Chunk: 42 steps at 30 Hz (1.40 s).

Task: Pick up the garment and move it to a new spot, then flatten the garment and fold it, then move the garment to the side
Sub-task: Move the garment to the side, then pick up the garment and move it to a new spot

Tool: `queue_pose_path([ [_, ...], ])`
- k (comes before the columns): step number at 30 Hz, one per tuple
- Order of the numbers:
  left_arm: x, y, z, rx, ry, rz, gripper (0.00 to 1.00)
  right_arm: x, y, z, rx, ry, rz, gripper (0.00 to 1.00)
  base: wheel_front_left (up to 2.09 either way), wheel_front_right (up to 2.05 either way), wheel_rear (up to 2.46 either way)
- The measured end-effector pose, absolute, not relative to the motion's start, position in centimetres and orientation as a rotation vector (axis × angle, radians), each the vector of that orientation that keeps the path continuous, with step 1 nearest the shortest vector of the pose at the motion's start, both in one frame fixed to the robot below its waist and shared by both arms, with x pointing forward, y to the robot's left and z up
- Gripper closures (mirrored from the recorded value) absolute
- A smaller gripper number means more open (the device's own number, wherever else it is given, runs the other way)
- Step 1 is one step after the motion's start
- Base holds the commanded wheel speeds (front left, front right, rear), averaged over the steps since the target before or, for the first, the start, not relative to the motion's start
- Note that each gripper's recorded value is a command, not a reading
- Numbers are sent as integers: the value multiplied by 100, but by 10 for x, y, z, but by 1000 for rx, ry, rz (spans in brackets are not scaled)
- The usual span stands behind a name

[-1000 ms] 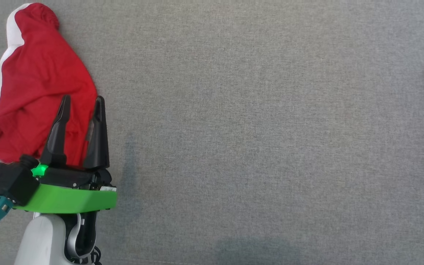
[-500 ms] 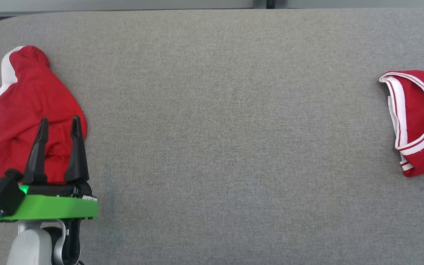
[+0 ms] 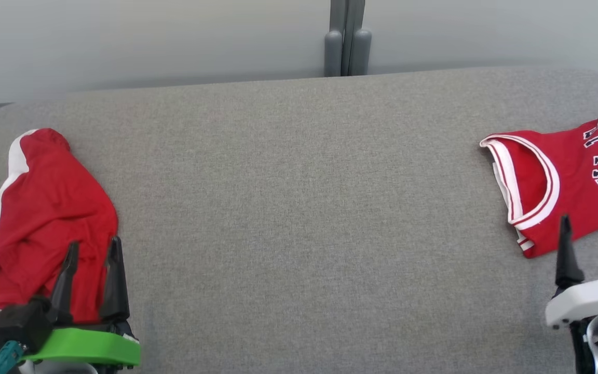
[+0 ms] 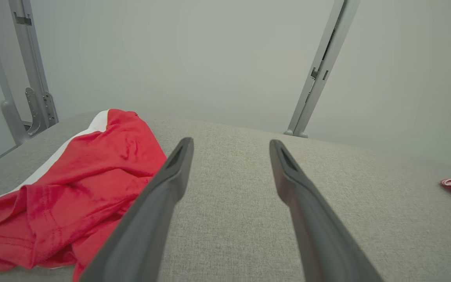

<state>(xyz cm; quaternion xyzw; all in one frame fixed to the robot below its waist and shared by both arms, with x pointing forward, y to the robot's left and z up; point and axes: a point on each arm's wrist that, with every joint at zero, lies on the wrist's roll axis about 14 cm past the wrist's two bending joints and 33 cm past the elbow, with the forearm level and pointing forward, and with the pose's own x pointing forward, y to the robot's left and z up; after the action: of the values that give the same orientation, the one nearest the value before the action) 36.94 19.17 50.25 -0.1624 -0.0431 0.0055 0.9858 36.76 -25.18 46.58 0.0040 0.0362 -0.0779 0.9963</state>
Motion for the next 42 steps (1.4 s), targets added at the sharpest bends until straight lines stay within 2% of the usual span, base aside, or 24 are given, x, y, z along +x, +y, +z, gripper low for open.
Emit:
queue_pose_path([
  [7, 348, 191, 498, -314, -71, 9, 0, 333, -224, 454, 42, 103, -119, 0, 0, 0, 0],
  [19, 343, 187, 496, -316, -62, -2, 0, 334, -208, 474, 30, 34, -78, 0, 0, 0, 0],
  [29, 337, 193, 497, -309, -68, 17, 0, 333, -202, 469, 24, 51, -64, 0, 0, 0, 0],
  [35, 328, 208, 498, -308, -80, 67, 0, 340, -176, 467, 35, 55, 21, 0, 0, 0, 0],
  [42, 301, 257, 498, -306, -104, 248, 0, 351, -92, 473, 57, 39, 295, 0, 0, 0, 0],
])
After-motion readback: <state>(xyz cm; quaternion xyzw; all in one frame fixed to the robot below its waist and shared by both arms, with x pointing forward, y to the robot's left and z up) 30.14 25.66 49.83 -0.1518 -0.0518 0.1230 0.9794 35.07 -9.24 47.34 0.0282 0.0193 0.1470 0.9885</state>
